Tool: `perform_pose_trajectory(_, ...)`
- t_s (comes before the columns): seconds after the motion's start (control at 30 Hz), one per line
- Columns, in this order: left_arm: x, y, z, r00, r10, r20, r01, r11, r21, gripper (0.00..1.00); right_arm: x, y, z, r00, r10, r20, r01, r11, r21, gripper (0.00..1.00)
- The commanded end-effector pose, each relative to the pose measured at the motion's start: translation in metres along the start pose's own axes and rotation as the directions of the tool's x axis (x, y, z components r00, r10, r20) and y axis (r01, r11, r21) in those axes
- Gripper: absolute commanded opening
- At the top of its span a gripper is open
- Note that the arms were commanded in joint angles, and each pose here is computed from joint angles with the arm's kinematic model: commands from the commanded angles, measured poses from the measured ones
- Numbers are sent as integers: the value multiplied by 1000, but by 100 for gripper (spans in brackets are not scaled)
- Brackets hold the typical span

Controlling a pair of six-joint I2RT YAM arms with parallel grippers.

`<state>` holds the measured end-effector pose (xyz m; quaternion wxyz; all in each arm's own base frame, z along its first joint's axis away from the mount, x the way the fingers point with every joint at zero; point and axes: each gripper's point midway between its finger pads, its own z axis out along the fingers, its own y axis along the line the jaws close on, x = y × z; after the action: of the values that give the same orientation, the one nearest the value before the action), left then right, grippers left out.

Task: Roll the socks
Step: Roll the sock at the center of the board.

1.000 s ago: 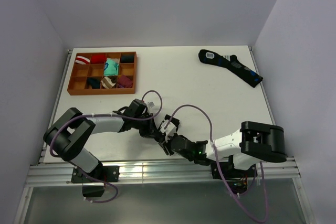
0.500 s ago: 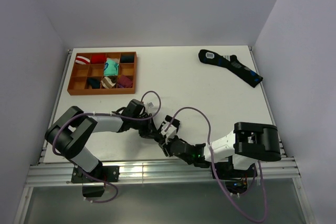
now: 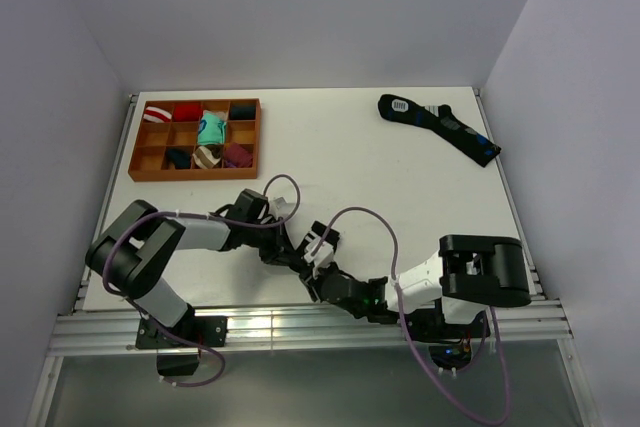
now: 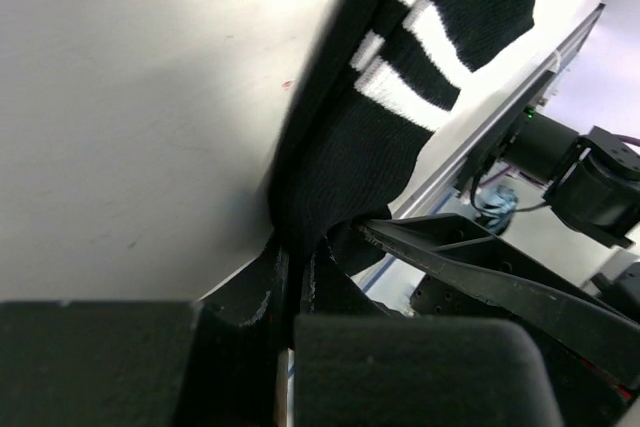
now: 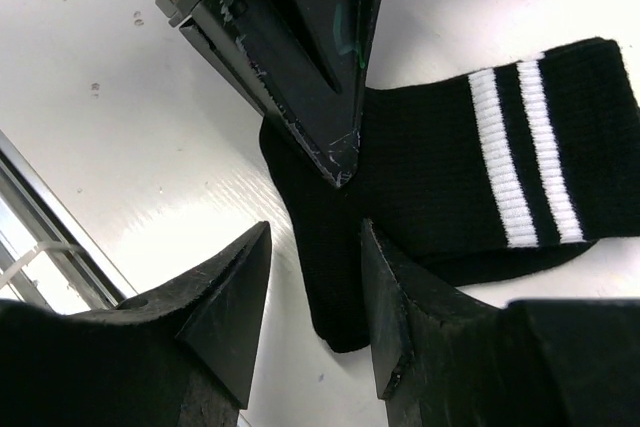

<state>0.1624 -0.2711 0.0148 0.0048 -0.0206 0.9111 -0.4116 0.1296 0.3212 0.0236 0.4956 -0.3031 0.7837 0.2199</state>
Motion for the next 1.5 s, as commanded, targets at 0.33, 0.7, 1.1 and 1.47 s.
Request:
perform_pose_trajectory(0.33,27,58,-6,985,-147,-86,133,981,-144,0,21,-5,7,992,-107,-60,112,990,87,49)
perform_pose_trajectory(0.7,29,48,-9,983,-165,-81,159,985,-72,0,24,-4,13,989,-122,-79,129,986,102,26)
perform_pose_trajectory(1.1,5,37,-20,986,-147,74,150,988,-40,25,26,5,5,983,50,-174,-58,997,-45,17)
perform_pose_trajectory(1.47,-27,17,-43,963,-74,258,65,997,43,37,38,4,15,913,224,-340,-265,961,-80,17)
